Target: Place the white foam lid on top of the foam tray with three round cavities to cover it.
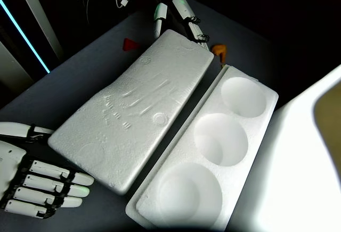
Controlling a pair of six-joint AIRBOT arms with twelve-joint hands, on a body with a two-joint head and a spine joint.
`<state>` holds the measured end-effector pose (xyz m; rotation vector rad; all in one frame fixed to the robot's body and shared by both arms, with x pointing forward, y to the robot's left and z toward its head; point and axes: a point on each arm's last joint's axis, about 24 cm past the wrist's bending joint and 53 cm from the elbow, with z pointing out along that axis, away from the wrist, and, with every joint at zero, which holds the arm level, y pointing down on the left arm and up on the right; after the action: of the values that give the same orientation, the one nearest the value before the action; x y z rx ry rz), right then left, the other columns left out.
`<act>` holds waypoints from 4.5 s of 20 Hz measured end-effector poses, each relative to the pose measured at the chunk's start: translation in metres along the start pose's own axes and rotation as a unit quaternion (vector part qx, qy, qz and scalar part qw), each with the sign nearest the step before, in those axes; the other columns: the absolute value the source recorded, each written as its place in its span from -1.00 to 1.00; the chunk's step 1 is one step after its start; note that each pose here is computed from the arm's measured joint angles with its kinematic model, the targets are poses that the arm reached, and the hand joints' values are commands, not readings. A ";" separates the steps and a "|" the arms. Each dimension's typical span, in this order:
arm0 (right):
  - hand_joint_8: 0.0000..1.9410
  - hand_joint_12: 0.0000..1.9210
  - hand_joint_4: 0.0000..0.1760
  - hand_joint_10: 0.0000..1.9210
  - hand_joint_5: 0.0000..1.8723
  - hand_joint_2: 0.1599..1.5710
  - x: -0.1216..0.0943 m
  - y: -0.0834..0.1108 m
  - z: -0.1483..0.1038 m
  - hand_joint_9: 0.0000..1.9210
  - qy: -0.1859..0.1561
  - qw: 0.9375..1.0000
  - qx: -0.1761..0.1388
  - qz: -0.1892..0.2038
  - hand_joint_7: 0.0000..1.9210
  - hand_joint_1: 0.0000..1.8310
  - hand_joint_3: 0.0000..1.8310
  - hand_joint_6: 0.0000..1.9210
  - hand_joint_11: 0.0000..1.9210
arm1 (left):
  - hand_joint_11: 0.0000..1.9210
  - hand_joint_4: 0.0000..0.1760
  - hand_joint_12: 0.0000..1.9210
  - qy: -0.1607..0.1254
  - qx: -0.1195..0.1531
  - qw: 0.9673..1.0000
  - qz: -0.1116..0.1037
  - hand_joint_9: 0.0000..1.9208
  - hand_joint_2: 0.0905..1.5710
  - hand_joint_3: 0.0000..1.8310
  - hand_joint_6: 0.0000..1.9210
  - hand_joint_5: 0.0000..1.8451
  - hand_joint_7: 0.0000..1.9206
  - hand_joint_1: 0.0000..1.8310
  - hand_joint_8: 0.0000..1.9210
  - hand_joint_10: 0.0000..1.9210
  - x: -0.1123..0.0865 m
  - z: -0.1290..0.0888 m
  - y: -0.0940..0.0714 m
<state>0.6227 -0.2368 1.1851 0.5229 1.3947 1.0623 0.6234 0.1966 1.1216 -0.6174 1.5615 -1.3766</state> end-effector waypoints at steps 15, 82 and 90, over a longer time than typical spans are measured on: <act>-0.98 0.80 -1.00 -0.23 -0.83 0.46 -0.063 0.031 0.021 -1.00 -0.080 0.995 -0.058 -0.017 -0.75 -0.58 -1.00 -0.93 -1.00 | -1.00 -1.00 -1.00 -0.026 0.105 0.994 0.032 -1.00 0.34 -0.99 -0.97 -0.77 -1.00 -0.41 -1.00 -1.00 -0.035 0.055 -0.074; -1.00 -1.00 -1.00 -1.00 -1.00 0.48 -0.066 0.010 0.130 -1.00 -0.056 0.998 0.006 0.017 -1.00 -0.35 -1.00 -1.00 -1.00 | -1.00 -0.74 -0.39 -0.073 0.034 0.997 0.005 -1.00 0.31 -1.00 -1.00 -1.00 -1.00 -0.48 -1.00 -1.00 -0.082 0.155 -0.046; -1.00 -1.00 -1.00 -1.00 -1.00 0.49 -0.063 0.001 0.127 -1.00 -0.053 0.998 0.018 0.015 -1.00 -0.37 -1.00 -1.00 -1.00 | -1.00 -0.63 -0.33 -0.075 0.029 0.997 0.002 -1.00 0.30 -1.00 -1.00 -1.00 -1.00 -0.47 -1.00 -1.00 -0.083 0.154 -0.041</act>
<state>0.7519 -0.2538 1.2406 0.6182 1.3185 1.0205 0.7861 0.1825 1.1962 -0.6666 1.3981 -1.3352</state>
